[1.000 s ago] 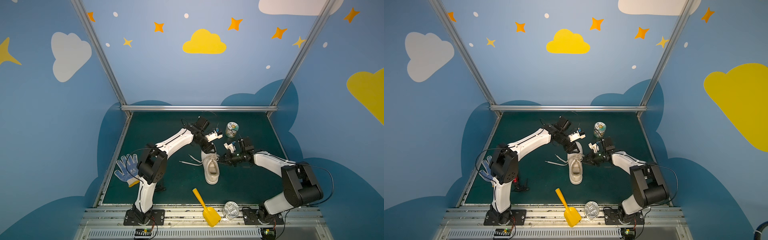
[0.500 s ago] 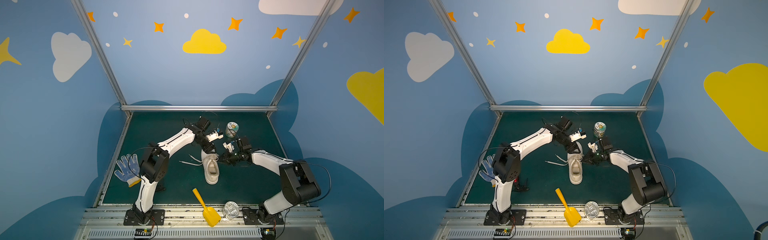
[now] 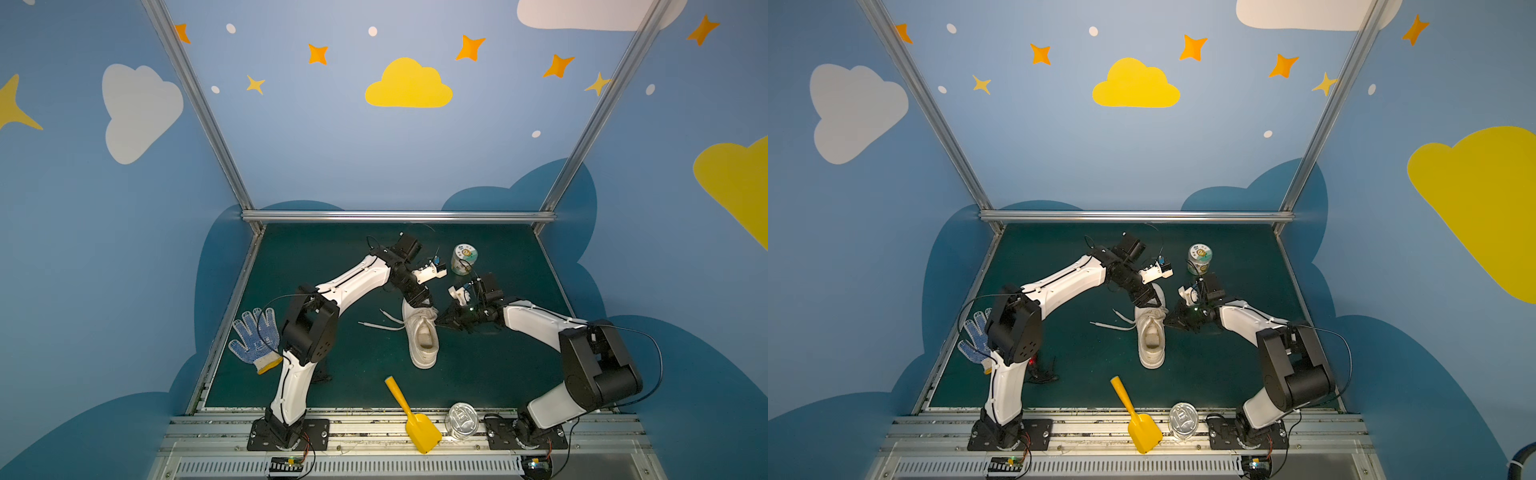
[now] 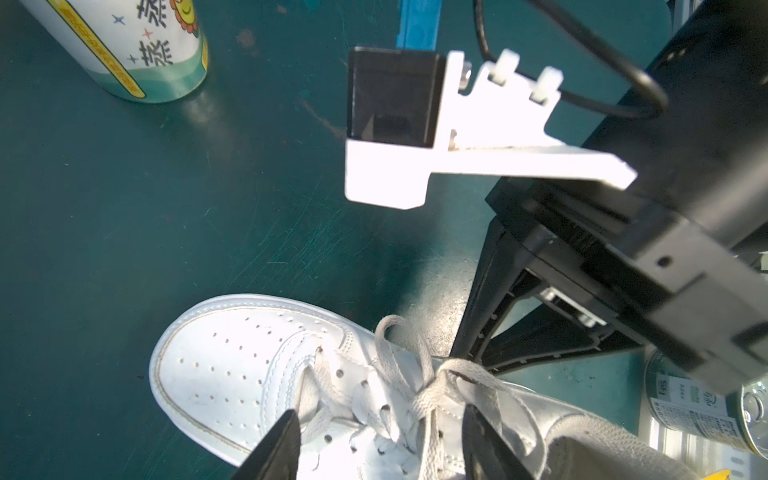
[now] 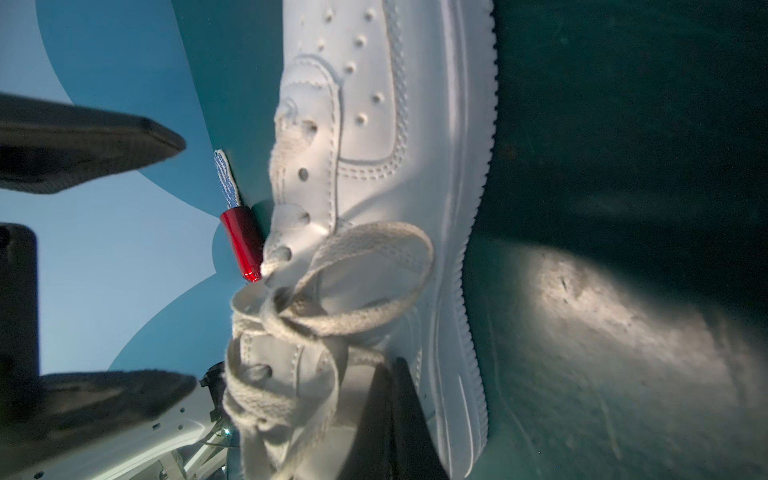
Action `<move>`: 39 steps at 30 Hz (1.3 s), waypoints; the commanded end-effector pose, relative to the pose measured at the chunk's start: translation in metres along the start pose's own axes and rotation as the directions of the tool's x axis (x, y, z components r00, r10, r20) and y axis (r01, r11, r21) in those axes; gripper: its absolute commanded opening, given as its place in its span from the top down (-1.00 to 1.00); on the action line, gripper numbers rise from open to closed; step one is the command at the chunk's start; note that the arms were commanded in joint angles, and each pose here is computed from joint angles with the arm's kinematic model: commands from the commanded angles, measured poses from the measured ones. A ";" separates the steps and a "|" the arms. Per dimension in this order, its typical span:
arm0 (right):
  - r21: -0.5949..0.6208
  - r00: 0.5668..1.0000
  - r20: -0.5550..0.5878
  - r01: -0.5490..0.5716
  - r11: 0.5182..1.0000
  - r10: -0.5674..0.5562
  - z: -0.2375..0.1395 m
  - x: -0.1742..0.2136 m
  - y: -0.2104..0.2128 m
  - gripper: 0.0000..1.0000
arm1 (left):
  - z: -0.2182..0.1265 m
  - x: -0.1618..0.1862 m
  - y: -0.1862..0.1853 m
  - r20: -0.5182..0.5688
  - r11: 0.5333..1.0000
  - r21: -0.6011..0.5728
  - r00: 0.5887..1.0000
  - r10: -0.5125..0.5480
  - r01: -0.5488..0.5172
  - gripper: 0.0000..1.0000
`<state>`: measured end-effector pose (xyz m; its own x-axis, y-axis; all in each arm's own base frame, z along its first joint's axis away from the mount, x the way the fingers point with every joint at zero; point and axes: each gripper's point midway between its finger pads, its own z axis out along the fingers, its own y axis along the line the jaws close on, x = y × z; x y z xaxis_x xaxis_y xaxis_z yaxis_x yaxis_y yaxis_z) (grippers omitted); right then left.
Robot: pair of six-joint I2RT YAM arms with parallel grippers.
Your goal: Tie the shoes
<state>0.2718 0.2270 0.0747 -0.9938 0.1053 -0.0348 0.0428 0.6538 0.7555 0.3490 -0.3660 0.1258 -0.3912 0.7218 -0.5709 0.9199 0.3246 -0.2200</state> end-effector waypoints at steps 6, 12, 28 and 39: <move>0.046 0.999 0.023 -0.031 0.998 0.030 0.008 -0.012 -0.008 1.00 | 0.001 0.001 -0.004 -0.014 1.000 0.031 1.000 -0.005 0.005 -0.24; 0.002 0.995 0.098 0.034 0.999 -0.034 0.001 -0.027 0.008 1.00 | 0.002 0.002 -0.004 -0.018 0.999 0.040 1.000 -0.017 0.018 -0.24; -0.125 0.982 0.145 0.139 0.982 -0.121 0.006 -0.047 0.037 1.00 | 0.003 -0.001 0.007 0.007 0.989 0.063 0.991 -0.133 0.132 -0.24; -0.127 0.985 0.134 0.125 0.984 -0.108 0.010 -0.042 0.031 1.00 | 0.014 -0.008 0.013 0.040 0.967 0.100 0.970 -0.238 0.233 -0.23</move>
<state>0.3178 0.2467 0.0928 -0.9688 0.1403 -0.2044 -0.0888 0.5736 0.8143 0.3603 -0.3656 0.1154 -0.5670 0.6355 -0.5241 0.8236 0.4234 -0.3775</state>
